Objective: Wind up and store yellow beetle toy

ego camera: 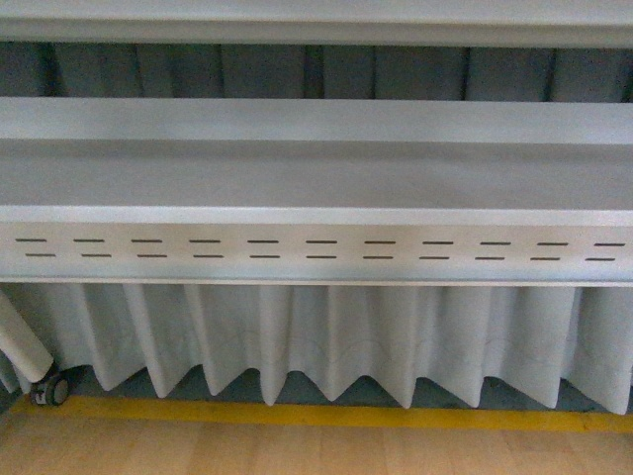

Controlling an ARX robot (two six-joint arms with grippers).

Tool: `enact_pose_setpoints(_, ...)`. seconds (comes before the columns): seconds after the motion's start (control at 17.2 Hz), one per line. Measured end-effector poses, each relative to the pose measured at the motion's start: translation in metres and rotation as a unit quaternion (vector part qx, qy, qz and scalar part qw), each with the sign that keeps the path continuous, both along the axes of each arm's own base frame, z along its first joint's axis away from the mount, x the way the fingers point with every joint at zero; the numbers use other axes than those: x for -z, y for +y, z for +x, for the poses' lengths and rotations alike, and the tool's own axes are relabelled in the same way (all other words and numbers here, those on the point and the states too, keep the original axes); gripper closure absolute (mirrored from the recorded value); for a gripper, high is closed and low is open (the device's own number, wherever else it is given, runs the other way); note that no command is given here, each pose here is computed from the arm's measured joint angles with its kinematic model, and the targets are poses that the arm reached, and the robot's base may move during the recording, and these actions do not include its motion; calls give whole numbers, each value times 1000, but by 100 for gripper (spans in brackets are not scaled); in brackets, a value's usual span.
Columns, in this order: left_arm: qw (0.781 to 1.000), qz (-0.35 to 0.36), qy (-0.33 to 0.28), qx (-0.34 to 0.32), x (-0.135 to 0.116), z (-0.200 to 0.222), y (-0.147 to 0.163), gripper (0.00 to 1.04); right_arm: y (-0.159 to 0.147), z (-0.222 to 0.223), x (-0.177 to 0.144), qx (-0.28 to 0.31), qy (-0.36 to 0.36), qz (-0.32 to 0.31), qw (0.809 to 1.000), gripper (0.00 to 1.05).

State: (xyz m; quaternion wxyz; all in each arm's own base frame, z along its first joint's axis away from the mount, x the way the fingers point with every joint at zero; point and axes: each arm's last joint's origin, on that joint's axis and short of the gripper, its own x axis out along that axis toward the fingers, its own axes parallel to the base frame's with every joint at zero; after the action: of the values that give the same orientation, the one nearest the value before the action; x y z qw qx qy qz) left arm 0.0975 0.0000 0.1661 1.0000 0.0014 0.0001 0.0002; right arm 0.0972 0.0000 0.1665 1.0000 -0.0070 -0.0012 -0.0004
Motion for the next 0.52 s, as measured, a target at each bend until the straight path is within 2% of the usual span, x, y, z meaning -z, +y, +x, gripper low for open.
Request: enact_pose_setpoints(0.52,1000,0,0,0,0,0,0,7,0,0,0,0,0,0,1000,7)
